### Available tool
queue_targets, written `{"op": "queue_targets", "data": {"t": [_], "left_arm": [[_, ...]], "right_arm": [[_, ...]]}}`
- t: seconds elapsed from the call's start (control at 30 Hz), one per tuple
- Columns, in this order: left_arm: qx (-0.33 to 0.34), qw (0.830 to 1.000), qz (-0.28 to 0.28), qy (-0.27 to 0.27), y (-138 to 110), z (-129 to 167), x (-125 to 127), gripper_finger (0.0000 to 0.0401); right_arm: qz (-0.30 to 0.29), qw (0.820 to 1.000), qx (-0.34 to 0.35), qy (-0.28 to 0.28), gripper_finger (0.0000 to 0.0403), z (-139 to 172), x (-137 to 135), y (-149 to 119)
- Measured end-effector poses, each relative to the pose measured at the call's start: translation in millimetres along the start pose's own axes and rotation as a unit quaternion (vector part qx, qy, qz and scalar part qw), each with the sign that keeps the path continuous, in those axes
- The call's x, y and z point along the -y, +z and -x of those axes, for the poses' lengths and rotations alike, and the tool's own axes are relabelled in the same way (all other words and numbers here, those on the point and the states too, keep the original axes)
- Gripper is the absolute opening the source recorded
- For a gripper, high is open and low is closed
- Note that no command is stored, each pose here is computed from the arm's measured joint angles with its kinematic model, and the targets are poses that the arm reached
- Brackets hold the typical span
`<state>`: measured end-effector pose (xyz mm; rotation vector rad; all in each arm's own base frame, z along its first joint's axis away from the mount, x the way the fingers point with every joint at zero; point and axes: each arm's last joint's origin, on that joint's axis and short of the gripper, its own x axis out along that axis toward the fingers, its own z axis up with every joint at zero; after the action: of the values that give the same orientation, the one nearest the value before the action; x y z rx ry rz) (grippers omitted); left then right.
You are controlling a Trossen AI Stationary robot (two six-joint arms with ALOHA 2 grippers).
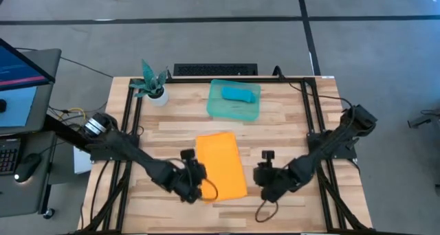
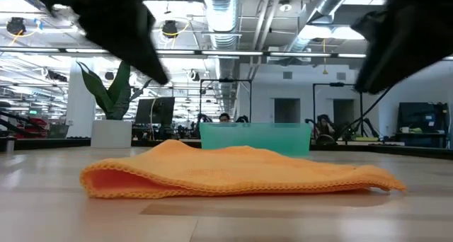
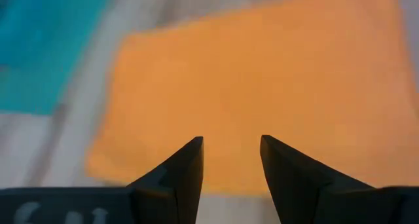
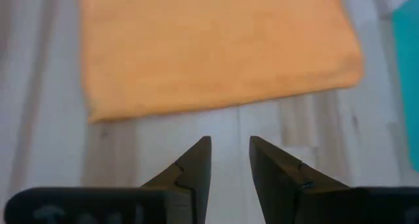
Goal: Roll microfiber towels into tight, uniform cylinder then place into a basket
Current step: Fold the yellow microfiber towel
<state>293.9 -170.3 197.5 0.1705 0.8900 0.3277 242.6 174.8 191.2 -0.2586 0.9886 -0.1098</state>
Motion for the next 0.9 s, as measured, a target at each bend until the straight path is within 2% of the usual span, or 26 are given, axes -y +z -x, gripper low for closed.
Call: {"op": "queue_targets", "data": {"t": [0.07, 0.23, 0.33, 0.47, 0.7, 0.9], "left_arm": [[-0.006, 0.999, -0.029, -0.018, -7, -1, 12, 0.0146], [-0.014, 0.997, -0.029, -0.073, -15, 0, 37, 0.0146], [-0.002, 0.996, -0.016, -0.093, -14, 9, 45, 0.0146], [0.017, 0.994, -0.023, -0.109, -5, 26, 54, 0.0146], [0.077, 0.983, -0.057, -0.157, 27, 63, 67, 0.0146], [0.111, 0.980, -0.071, -0.146, 35, 79, 70, 0.0146]], "right_arm": [[-0.005, 0.999, 0.027, 0.017, 0.0129, 1, -7, -1], [-0.002, 0.997, 0.063, 0.043, 0.0129, -1, -19, 3], [0.021, 0.996, 0.076, 0.050, 0.0129, 1, -22, 4], [0.026, 0.994, 0.089, 0.054, 0.0129, 4, -23, 11], [0.052, 0.984, 0.148, 0.084, 0.0129, 32, -37, 34], [0.080, 0.980, 0.152, 0.098, 0.0129, 42, -48, 27]]}}
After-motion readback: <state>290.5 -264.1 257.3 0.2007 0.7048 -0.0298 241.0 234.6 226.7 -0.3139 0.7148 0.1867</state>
